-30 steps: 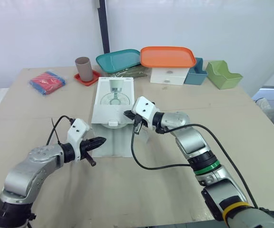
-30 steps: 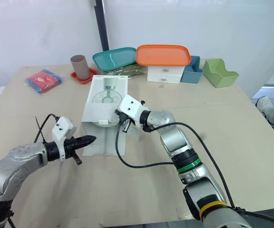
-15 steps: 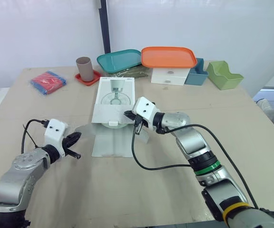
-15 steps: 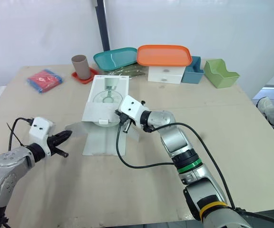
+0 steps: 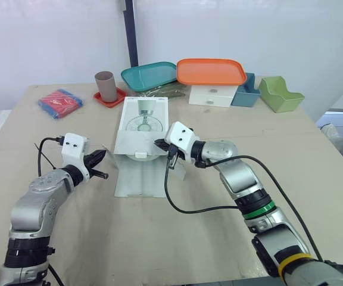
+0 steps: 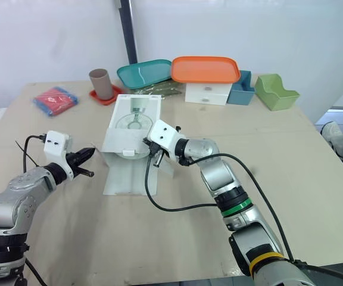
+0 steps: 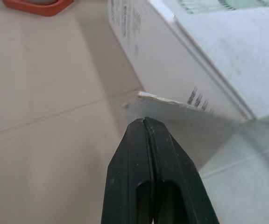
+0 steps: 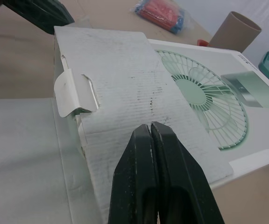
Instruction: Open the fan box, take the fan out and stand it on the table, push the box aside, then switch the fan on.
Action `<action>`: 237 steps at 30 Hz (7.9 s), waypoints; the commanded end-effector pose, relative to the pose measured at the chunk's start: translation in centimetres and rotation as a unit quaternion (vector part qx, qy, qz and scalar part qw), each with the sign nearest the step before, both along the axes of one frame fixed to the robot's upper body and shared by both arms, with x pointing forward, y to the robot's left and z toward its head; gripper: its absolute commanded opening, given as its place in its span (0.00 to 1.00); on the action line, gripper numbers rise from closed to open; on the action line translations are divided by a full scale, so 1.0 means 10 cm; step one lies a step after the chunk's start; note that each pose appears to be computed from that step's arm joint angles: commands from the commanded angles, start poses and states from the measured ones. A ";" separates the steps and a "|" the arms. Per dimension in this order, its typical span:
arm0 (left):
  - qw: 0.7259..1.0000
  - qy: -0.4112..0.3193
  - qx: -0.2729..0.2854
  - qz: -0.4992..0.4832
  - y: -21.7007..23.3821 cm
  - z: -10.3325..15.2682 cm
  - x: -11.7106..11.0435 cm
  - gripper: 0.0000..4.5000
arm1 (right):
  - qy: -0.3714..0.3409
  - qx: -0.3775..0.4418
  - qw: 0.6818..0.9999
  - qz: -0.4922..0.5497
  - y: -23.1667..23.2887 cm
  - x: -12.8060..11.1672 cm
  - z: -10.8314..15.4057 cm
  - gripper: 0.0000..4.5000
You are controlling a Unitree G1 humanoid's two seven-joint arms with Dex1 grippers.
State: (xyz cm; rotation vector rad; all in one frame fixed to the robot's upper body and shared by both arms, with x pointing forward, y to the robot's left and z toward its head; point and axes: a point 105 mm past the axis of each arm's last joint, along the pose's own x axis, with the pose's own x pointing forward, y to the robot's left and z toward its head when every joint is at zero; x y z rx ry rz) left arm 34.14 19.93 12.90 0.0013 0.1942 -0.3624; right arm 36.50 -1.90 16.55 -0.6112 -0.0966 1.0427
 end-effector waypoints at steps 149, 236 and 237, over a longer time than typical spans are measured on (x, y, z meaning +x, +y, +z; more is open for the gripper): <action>0.847 0.114 -0.517 -0.047 -0.88 -0.16 -0.06 0.87 | 0.007 -0.014 1.000 0.010 0.04 -0.07 -0.04 0.00; 0.836 0.204 -0.509 -0.031 -0.11 -0.12 -1.07 0.98 | 0.016 -0.005 0.999 0.036 0.21 -0.17 -0.13 0.00; 0.836 0.200 -0.511 -0.027 -0.10 -0.11 -1.05 0.98 | 0.016 -0.005 0.999 0.036 0.21 -0.17 -0.13 0.00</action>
